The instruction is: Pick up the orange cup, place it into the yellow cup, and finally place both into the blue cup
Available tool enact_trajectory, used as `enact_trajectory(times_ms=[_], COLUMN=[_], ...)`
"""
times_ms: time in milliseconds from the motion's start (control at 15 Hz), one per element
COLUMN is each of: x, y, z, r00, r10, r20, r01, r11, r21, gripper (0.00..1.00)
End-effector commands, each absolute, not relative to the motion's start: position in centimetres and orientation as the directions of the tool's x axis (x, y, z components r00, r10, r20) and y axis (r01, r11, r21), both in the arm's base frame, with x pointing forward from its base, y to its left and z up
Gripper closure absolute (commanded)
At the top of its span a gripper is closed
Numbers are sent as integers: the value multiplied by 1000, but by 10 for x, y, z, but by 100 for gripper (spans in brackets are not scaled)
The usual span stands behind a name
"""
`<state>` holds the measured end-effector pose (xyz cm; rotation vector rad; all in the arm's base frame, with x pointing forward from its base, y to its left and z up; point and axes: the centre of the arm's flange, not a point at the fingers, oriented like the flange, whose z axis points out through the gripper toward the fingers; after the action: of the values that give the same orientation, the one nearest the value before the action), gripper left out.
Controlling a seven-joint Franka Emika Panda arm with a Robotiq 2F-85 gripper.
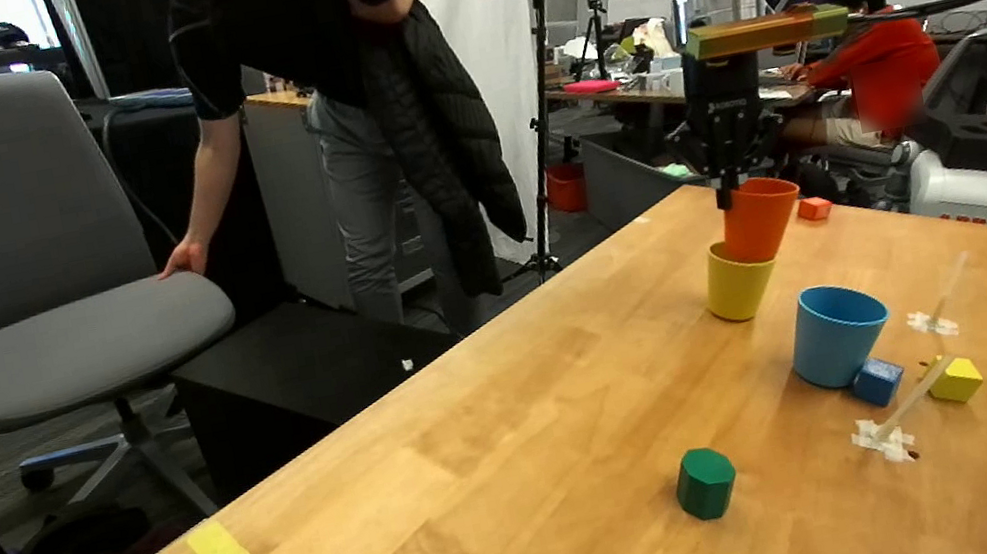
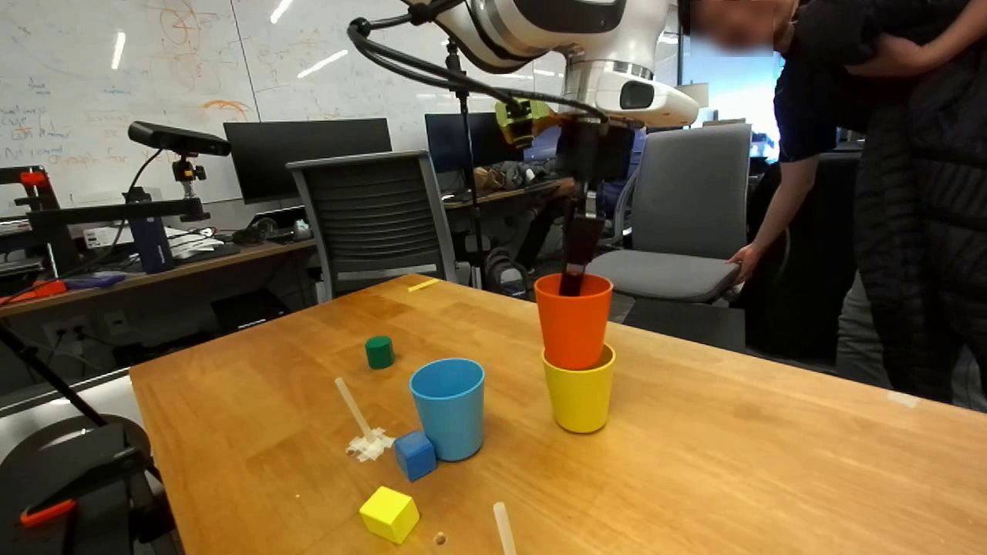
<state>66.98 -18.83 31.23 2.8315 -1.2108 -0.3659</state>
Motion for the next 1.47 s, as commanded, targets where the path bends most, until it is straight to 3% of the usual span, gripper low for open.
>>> enact_trajectory(times_ms=[0,400,533,1133,1400], x=[681,683,684,682,673], y=[-186,-186,-187,-186,-174], z=[318,320,321,329,355], r00=[663,666,665,673,709], r10=[-723,-723,-726,-720,-684], r20=[-196,-181,-176,-168,-169], r01=[-709,-710,-713,-712,-684], r11=[-690,-690,-687,-692,-726], r21=[146,142,139,119,70], gripper=[99,98,68,1,0])
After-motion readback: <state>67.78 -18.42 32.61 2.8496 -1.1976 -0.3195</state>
